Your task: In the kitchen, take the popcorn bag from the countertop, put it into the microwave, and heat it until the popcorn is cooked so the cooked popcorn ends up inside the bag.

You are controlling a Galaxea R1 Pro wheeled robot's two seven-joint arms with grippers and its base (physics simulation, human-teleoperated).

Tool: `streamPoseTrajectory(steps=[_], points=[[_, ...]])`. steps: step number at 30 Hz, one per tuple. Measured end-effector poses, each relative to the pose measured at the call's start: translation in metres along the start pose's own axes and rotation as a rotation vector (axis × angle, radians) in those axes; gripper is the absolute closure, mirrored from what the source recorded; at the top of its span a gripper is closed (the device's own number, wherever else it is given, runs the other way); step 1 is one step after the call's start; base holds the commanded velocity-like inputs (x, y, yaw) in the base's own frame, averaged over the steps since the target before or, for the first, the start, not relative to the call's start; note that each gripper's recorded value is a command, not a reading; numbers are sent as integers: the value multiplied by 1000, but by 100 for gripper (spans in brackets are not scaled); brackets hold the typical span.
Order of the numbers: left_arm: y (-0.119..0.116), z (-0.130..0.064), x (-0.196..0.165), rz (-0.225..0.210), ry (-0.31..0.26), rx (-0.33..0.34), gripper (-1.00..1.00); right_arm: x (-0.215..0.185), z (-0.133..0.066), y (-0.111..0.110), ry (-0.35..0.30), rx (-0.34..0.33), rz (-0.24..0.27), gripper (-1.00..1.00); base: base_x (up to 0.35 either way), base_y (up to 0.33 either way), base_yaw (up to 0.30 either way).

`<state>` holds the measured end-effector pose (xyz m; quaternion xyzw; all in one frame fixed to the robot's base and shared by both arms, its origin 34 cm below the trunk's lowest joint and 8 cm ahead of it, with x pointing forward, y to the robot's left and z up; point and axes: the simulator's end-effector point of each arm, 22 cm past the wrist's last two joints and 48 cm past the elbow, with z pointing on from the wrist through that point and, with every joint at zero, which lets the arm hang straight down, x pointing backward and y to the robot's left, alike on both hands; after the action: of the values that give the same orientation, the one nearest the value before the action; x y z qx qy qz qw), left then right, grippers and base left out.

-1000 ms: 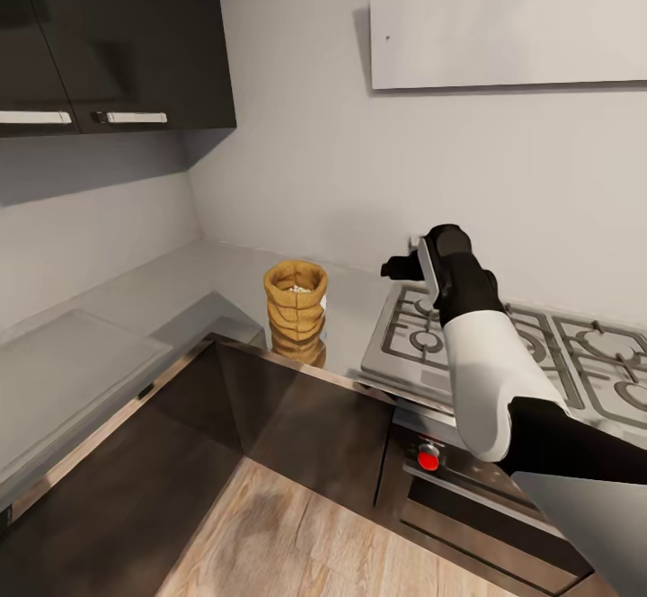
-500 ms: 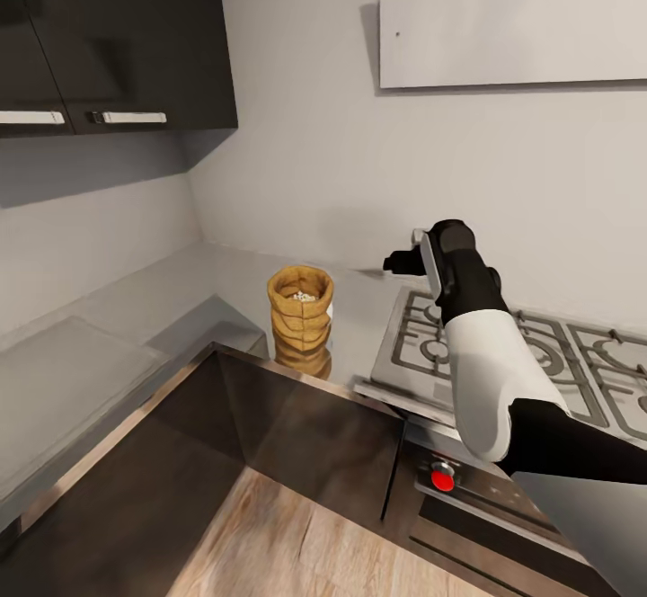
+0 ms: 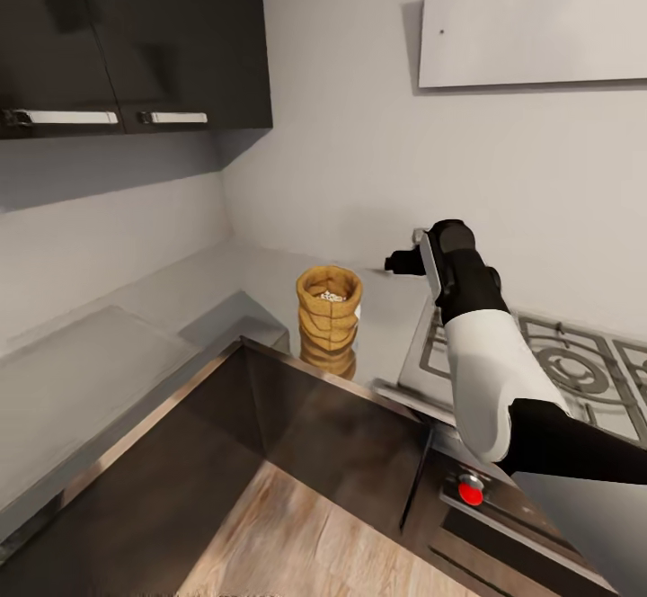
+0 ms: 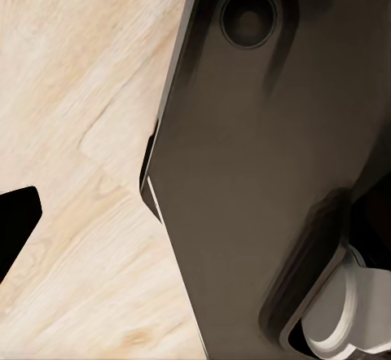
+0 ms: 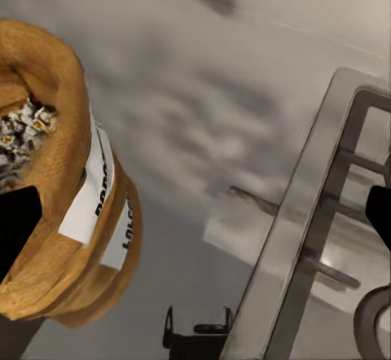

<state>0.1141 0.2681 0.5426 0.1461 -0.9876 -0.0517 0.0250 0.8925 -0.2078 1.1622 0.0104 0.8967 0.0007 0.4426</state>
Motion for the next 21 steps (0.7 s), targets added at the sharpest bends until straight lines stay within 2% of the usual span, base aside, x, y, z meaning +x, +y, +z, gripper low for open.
streamPoseTrajectory(steps=[5,21], points=[[0,0,0,1,-1,0,-100,0,0,-1,0,1,1,-100,0,0,192],[0,0,0,2,0,0,-100,1,1,-1,2,0,3,-100,0,14,6]])
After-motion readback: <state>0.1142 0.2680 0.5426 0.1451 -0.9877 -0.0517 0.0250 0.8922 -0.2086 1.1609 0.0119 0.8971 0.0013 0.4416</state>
